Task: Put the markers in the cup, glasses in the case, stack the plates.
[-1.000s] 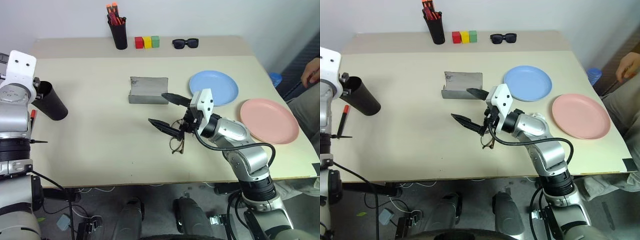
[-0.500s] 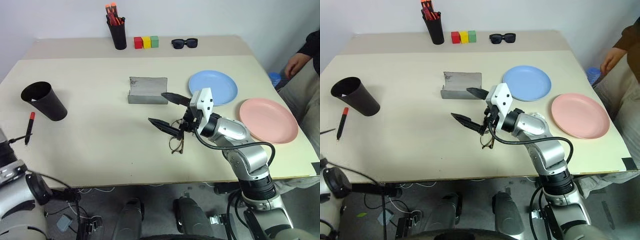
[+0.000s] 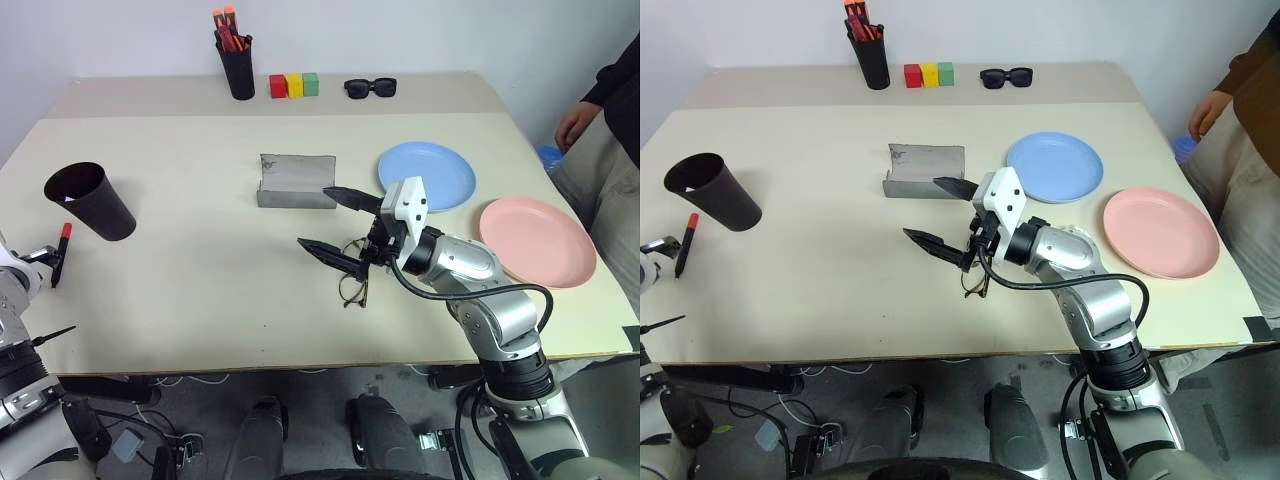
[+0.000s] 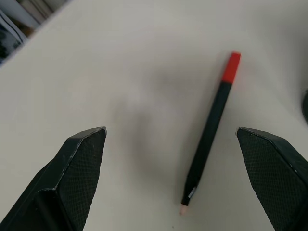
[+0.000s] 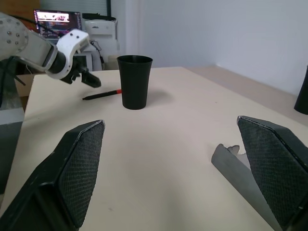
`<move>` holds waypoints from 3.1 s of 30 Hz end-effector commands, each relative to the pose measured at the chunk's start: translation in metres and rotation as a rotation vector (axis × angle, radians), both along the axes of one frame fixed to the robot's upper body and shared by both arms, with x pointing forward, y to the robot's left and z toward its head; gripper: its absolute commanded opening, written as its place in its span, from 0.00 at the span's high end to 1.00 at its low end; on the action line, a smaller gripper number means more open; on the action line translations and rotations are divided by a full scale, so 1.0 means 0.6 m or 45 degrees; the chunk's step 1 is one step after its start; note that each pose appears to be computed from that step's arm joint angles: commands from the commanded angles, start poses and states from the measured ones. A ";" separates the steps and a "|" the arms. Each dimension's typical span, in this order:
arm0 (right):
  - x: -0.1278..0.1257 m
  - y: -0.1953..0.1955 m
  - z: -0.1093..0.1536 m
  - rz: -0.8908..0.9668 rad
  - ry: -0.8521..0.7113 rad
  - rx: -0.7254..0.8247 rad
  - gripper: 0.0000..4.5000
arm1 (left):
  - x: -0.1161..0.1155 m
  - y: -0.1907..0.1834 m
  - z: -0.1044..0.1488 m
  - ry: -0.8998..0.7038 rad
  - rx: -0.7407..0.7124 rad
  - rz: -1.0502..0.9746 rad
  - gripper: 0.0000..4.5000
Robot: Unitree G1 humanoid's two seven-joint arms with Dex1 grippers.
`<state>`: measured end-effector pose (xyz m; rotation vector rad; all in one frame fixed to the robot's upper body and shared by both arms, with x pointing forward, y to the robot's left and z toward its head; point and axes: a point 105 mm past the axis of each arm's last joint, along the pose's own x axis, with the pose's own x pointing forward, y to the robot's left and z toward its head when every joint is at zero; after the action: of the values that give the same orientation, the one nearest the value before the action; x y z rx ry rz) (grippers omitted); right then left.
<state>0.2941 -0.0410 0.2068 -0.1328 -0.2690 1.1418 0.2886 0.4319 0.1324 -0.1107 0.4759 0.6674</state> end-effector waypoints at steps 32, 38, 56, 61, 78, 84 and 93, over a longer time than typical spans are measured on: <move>0.003 -0.008 0.034 -0.024 -0.041 0.114 0.00 | 0.025 -0.056 0.314 -1.074 0.709 0.035 0.99; 0.013 -0.021 0.063 -0.035 -0.064 0.178 0.00 | 0.050 -0.128 0.310 -1.103 0.854 -0.146 0.99; 0.011 -0.021 0.059 -0.023 -0.077 0.153 0.00 | 0.113 -0.130 0.187 -0.969 0.692 -0.177 0.99; 0.009 -0.021 0.057 -0.024 -0.076 0.149 0.00 | 0.121 -0.135 0.184 -0.981 0.677 -0.182 0.91; 0.010 -0.026 0.054 -0.036 -0.076 0.120 0.00 | 0.131 -0.203 0.242 -1.166 0.632 -0.393 0.28; 0.021 -0.050 0.034 -0.084 -0.099 -0.080 0.00 | 0.187 -0.369 0.209 -0.792 0.575 -1.236 0.01; 0.001 -0.124 -0.002 -0.097 -0.087 -0.469 0.00 | 0.238 -0.476 0.078 -0.091 0.472 -1.870 0.01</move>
<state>0.3033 -0.1163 0.1900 -0.4602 -0.0499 1.0878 0.4283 0.1491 0.1741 0.4711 0.2534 -0.6658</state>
